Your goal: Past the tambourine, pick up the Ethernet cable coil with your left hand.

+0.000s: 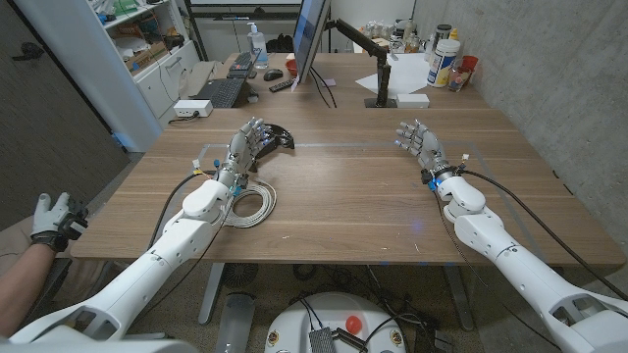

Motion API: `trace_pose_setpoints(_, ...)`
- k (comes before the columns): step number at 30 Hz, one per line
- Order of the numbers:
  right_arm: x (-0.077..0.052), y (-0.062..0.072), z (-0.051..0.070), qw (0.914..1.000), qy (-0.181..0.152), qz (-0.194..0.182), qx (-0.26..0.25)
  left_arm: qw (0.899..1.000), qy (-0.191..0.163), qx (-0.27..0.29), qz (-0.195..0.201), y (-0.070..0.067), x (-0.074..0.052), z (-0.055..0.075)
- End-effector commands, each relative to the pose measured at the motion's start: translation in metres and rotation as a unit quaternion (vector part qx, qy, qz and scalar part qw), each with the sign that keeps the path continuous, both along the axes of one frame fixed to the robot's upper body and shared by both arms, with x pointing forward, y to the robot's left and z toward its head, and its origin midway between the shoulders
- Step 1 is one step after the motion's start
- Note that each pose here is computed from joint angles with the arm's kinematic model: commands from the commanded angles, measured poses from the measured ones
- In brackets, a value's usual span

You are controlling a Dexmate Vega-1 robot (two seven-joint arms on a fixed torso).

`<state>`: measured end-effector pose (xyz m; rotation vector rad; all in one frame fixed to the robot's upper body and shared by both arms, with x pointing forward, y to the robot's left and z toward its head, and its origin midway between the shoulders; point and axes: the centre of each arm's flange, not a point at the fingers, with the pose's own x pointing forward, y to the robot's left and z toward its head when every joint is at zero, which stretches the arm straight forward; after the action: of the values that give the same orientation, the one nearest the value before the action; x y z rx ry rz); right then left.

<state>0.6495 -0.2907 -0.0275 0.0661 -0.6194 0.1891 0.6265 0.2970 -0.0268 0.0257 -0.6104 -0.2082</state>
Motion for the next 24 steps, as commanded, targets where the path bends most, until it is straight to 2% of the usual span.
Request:
trace_pose_setpoints(1,-0.001,0.001,0.000,1.0000,-0.003,-0.002,0.000,1.000,0.003,0.023,0.017,0.005,-0.011,-0.001)
trace_pose_setpoints(13,-0.002,0.002,0.000,1.0000,-0.003,-0.006,-0.003,0.999,-0.003,0.037,0.023,0.006,-0.020,0.000)
trace_pose_setpoints(24,-0.002,0.002,0.000,0.9999,-0.002,-0.015,-0.001,0.998,-0.005,0.050,0.022,0.003,-0.021,0.006)
